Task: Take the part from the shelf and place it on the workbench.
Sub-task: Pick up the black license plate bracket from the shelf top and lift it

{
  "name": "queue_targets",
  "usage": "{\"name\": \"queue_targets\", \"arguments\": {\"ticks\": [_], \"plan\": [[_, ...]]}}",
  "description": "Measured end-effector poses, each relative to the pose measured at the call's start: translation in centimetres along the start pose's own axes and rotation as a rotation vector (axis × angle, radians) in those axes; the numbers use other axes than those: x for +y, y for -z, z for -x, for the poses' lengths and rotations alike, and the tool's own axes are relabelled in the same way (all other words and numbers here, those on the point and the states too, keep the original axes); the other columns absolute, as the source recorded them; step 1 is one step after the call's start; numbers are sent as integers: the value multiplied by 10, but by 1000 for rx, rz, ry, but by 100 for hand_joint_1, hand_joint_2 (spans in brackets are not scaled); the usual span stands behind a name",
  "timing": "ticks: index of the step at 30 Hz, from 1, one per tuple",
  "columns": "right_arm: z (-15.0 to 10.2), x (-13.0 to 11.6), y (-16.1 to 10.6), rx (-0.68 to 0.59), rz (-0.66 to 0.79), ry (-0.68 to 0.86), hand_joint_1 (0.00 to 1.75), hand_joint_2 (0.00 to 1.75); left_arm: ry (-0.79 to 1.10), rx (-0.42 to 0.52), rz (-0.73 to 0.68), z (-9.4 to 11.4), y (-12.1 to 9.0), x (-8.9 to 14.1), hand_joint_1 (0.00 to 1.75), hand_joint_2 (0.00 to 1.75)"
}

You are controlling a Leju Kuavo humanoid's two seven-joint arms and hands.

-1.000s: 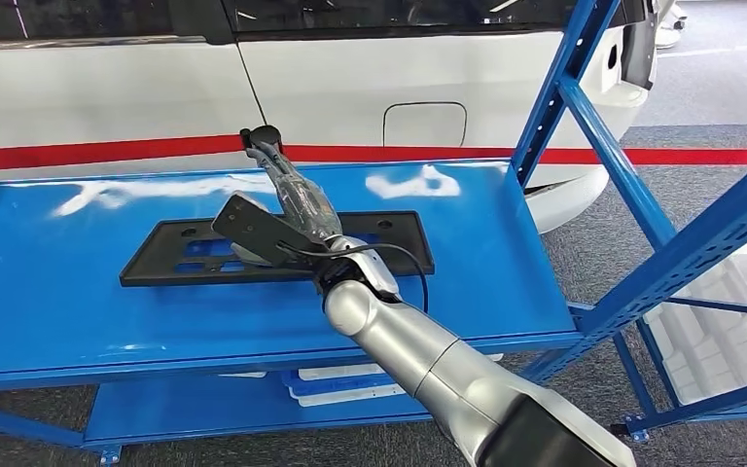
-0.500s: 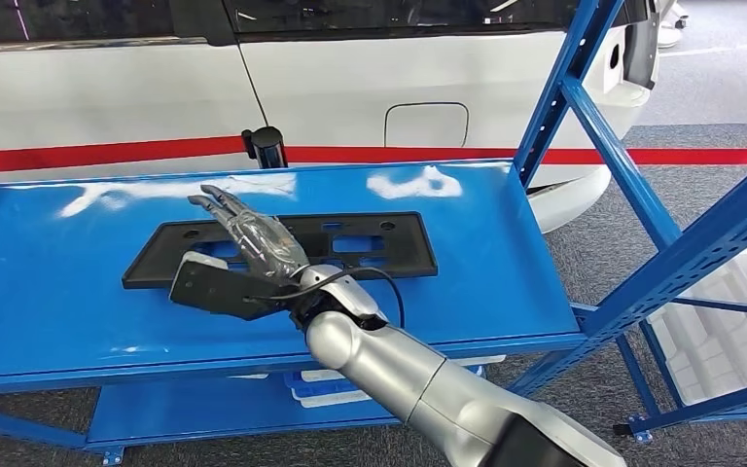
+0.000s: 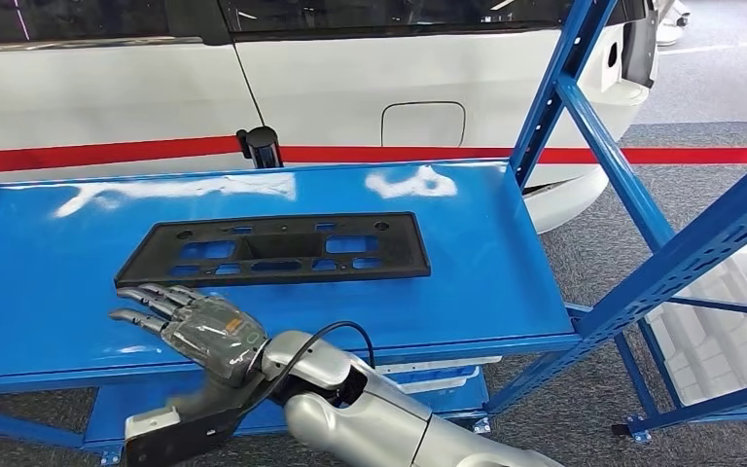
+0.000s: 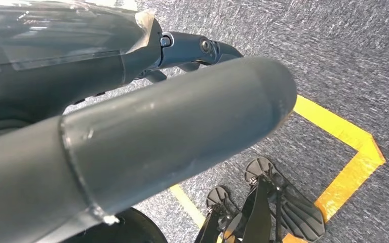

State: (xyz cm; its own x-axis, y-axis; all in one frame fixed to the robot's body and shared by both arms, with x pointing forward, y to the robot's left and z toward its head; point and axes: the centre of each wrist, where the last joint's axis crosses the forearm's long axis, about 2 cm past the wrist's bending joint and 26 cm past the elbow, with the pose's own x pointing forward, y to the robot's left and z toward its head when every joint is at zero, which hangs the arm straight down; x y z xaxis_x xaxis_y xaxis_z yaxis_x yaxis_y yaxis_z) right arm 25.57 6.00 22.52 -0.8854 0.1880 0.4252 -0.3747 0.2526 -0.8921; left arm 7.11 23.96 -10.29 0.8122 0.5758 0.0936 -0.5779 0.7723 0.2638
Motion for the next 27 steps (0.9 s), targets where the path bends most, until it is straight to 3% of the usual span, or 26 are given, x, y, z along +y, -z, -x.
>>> {"name": "queue_targets", "arguments": {"ticks": [4,7,14,19,27], "plan": [[7,8,-4,79,74,-257,0,175,17,-8,-1,0,0,0,0,0],[25,13,-9,171,111,-367,0,175,28,-13,-2,0,0,0,0,0],[53,17,-19,328,86,-434,0,175,49,-27,4,-1,1,2,0,0],[85,12,-32,487,93,-485,0,175,88,-51,13,-3,2,3,0,0],[115,2,-47,658,102,-508,0,175,133,-72,27,-4,2,4,0,0]]}}
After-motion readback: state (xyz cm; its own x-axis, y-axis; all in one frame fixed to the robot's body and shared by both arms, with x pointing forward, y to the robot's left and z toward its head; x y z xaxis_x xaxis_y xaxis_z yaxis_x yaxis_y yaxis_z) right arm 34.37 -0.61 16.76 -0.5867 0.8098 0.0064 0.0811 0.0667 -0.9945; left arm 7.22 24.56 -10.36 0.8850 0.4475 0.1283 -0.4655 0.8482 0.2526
